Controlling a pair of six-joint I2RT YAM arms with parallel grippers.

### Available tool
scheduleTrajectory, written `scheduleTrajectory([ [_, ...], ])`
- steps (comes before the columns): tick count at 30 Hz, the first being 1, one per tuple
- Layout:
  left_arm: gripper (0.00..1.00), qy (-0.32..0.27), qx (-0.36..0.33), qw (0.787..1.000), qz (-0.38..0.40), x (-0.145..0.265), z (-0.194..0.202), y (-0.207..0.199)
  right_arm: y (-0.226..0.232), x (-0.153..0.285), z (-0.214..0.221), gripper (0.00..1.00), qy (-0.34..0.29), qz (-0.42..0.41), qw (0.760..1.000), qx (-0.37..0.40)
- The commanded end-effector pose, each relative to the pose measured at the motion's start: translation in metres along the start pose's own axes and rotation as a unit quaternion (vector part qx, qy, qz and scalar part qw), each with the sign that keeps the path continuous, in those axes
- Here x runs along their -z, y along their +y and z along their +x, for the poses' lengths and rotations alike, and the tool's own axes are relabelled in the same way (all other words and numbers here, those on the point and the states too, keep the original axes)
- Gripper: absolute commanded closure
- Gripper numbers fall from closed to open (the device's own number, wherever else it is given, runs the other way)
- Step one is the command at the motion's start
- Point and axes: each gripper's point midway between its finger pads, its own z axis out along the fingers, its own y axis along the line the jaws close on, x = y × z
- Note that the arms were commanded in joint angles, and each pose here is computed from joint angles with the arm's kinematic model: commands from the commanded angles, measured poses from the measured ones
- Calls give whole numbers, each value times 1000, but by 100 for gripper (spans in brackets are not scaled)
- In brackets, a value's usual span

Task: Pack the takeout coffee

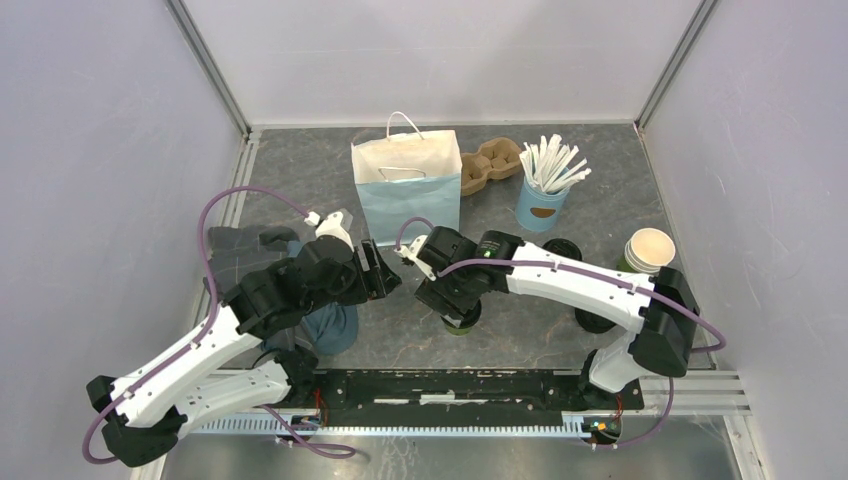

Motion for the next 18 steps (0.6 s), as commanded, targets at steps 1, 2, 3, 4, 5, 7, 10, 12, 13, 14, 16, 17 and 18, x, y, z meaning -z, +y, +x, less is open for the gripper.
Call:
scheduleTrajectory([
  [1, 21, -13, 14, 1000, 1, 2, -6, -3, -3, 7, -9, 23, -6, 14, 1000, 5],
  [2, 21, -13, 14, 1000, 2, 2, -5, -2, -3, 7, -9, 24, -5, 17, 1000, 7],
  [3, 21, -14, 15, 1000, 2, 2, -6, -2, -4, 7, -9, 24, -3, 22, 1000, 10],
  [4, 21, -15, 16, 1000, 2, 3, -6, -2, -4, 7, -9, 24, -1, 26, 1000, 12],
  [5, 21, -15, 16, 1000, 2, 3, -6, -2, -4, 7, -9, 23, 0, 29, 999, 15],
  [7, 21, -14, 16, 1000, 2, 2, -5, -2, -4, 7, -8, 22, 3, 37, 999, 20],
  [10, 21, -14, 17, 1000, 2, 3, -5, -1, -4, 6, -6, 21, 8, 47, 999, 27],
  [12, 21, -14, 18, 1000, 3, 3, -5, -1, -3, 5, -5, 20, 11, 49, 998, 31],
  [13, 21, -15, 18, 1000, 3, 3, -5, -2, -4, 4, -3, 20, 13, 53, 998, 32],
  [14, 21, -15, 19, 1000, 4, 3, -6, -2, -3, 3, -2, 19, 15, 53, 998, 34],
  [16, 21, -16, 20, 1000, 5, 4, -6, -2, -3, 1, 0, 19, 18, 56, 998, 36],
  [17, 21, -16, 19, 1000, 6, 4, -6, -2, -3, 1, 0, 19, 17, 57, 998, 37],
  [18, 21, -16, 20, 1000, 5, 4, -6, -2, -4, 1, 1, 19, 18, 59, 997, 38],
])
